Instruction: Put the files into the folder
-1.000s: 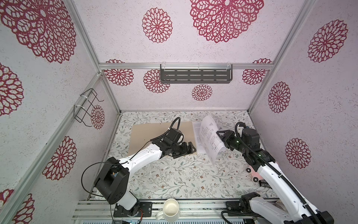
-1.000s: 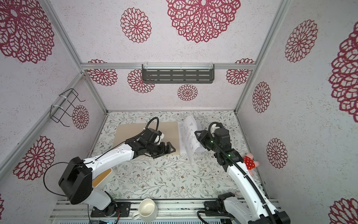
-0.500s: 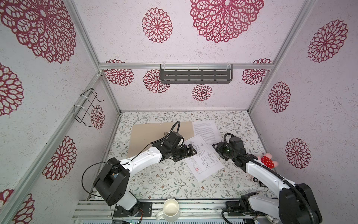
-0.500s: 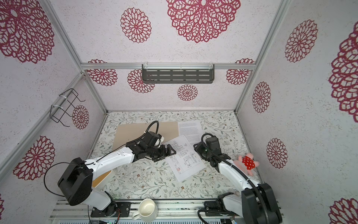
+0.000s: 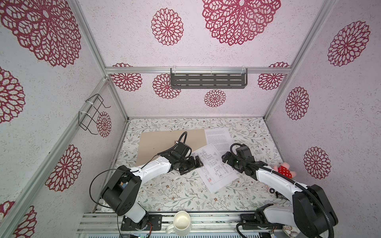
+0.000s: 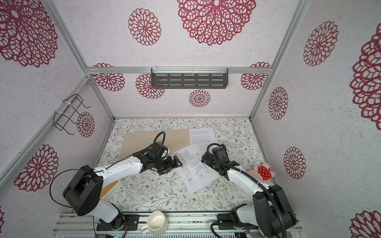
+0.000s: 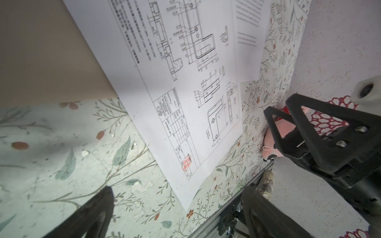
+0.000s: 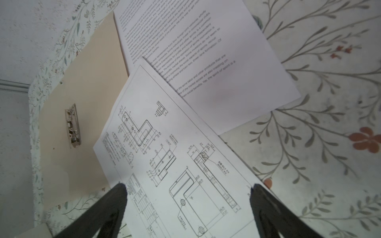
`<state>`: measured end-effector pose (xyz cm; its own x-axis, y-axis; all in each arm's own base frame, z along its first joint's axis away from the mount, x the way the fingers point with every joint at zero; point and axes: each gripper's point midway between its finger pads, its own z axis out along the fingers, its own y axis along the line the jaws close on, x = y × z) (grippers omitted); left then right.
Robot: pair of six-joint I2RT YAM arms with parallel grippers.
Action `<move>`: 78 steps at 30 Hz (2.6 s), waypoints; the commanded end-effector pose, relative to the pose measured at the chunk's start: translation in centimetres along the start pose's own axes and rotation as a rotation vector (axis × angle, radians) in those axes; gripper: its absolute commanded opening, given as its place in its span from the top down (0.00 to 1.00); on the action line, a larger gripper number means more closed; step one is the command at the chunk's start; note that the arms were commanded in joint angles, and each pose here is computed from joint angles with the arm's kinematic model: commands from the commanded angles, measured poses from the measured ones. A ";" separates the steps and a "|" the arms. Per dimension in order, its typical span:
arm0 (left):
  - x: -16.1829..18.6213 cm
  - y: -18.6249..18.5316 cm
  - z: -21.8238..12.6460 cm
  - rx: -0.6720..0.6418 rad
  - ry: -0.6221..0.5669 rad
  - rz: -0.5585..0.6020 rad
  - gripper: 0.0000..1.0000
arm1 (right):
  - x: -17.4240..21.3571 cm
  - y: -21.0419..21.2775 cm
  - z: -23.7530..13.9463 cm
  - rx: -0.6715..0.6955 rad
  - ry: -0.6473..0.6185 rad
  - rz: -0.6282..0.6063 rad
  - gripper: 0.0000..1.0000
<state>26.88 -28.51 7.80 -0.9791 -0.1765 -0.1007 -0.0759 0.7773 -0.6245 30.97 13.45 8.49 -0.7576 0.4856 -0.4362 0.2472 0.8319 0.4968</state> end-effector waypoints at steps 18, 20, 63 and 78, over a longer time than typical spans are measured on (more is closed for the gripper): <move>2.9 0.1 3.5 0.027 0.102 -0.041 0.04 | 4.3 -4.7 1.3 0.075 0.082 0.023 0.07; 3.3 0.3 3.7 0.025 0.113 -0.047 0.05 | 4.6 -5.0 1.2 0.077 0.086 0.030 0.08; 4.7 1.8 5.7 0.179 0.089 -0.243 0.28 | 9.5 -8.6 0.0 0.084 0.126 0.254 0.22; 3.6 0.9 4.9 0.227 0.019 -0.225 0.31 | 9.7 -8.4 0.1 0.079 0.131 0.262 0.23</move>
<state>24.14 -31.78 3.52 -0.9533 -0.2903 0.0835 -0.2403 0.5614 -0.7919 25.33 12.16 3.77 -0.6851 0.6669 -0.2930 0.3889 0.6750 0.6270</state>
